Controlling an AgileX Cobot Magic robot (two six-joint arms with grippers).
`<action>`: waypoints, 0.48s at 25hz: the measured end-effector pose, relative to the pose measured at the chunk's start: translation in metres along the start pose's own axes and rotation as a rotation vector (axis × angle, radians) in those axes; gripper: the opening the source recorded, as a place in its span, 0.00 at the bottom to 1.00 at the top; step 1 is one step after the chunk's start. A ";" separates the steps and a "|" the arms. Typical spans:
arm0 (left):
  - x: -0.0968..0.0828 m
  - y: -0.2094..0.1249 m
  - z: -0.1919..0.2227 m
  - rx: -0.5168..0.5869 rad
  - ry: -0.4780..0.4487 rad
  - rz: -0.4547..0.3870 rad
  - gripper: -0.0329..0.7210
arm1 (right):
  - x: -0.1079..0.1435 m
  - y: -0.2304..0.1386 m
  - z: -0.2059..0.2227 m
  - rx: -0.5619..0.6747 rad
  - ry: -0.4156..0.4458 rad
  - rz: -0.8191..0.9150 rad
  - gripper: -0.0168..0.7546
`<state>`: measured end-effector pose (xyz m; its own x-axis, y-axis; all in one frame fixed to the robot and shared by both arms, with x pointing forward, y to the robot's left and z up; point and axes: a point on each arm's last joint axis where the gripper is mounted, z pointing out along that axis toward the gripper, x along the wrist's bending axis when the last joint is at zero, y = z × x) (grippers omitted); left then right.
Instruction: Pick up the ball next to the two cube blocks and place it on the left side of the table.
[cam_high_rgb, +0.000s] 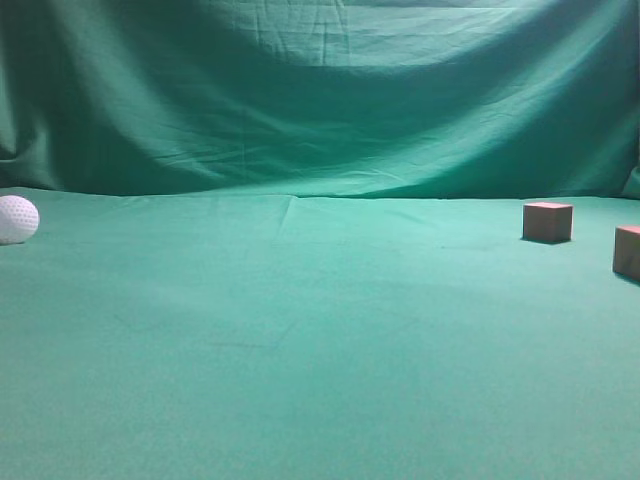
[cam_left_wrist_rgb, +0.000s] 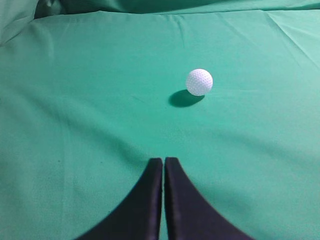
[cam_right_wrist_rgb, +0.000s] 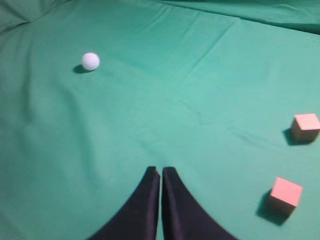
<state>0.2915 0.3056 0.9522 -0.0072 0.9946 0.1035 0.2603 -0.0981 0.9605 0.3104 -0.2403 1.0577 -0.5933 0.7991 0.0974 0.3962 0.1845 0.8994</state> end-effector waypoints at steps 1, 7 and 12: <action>0.000 0.000 0.000 0.000 0.000 0.000 0.04 | -0.003 -0.005 -0.001 -0.009 -0.029 0.012 0.02; 0.000 0.000 0.000 0.000 0.000 0.000 0.04 | -0.024 -0.049 -0.008 -0.104 -0.267 0.065 0.02; 0.000 0.000 0.000 0.000 0.000 0.000 0.04 | -0.032 -0.083 -0.008 -0.190 -0.412 0.079 0.02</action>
<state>0.2915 0.3056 0.9522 -0.0072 0.9946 0.1035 0.2603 -0.0981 0.9605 0.2910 -0.2860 0.9831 -0.2227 0.9745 0.0262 0.2706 0.0360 0.9620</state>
